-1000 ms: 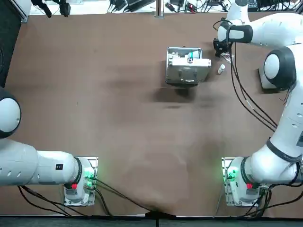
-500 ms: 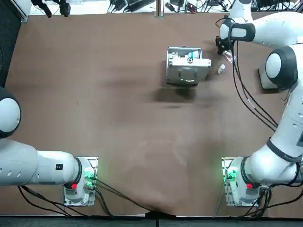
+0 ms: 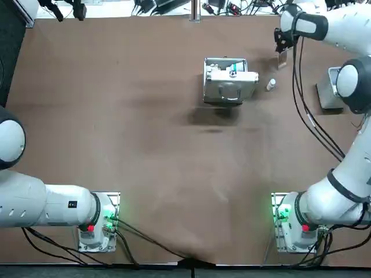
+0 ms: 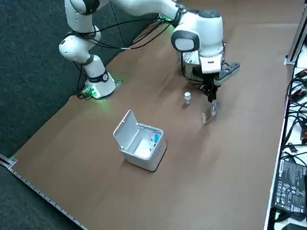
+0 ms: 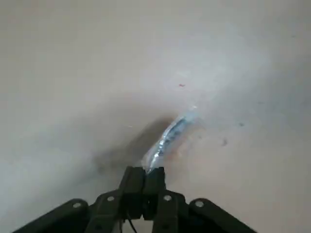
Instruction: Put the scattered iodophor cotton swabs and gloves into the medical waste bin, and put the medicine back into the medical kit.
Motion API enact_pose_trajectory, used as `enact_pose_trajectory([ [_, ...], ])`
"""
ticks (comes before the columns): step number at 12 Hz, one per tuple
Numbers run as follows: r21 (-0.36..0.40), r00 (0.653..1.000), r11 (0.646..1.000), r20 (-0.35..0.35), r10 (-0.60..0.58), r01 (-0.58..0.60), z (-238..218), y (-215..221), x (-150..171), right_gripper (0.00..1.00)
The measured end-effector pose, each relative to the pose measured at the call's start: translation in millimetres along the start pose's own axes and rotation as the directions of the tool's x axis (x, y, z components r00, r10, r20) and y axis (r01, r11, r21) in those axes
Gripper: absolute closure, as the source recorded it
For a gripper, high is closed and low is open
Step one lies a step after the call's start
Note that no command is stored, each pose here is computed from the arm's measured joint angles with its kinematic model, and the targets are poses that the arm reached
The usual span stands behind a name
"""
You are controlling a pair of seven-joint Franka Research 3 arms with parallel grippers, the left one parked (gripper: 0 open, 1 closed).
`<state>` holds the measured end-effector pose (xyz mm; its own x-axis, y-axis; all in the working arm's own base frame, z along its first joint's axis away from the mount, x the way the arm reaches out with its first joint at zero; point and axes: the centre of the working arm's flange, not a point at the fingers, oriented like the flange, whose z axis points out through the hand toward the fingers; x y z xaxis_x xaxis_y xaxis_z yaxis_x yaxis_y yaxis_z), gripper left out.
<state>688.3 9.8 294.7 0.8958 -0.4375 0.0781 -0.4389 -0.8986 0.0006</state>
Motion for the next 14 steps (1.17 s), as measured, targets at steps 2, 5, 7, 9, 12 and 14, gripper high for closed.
enact_pose_trajectory([
  [2, -0.011, 1.000, 1.000, 0.005, 0.003, -0.003, -21.3, 7.2, 1.2, 0.99],
  [5, -0.028, 0.999, 0.999, 0.023, -0.022, 0.023, -50.5, 23.0, 3.5, 0.99],
  [7, -0.040, 0.999, 0.998, 0.034, -0.039, 0.041, -68.8, 41.5, 8.6, 0.99],
  [9, -0.053, 0.997, 0.997, 0.050, -0.055, 0.058, -85.7, 71.5, 17.8, 0.99],
  [12, -0.071, 0.996, 0.996, 0.077, -0.044, 0.049, -115.0, 132.2, 36.8, 0.99],
  [14, -0.105, 0.992, 0.994, 0.126, -0.015, 0.029, -144.8, 187.4, 47.1, 0.99],
])
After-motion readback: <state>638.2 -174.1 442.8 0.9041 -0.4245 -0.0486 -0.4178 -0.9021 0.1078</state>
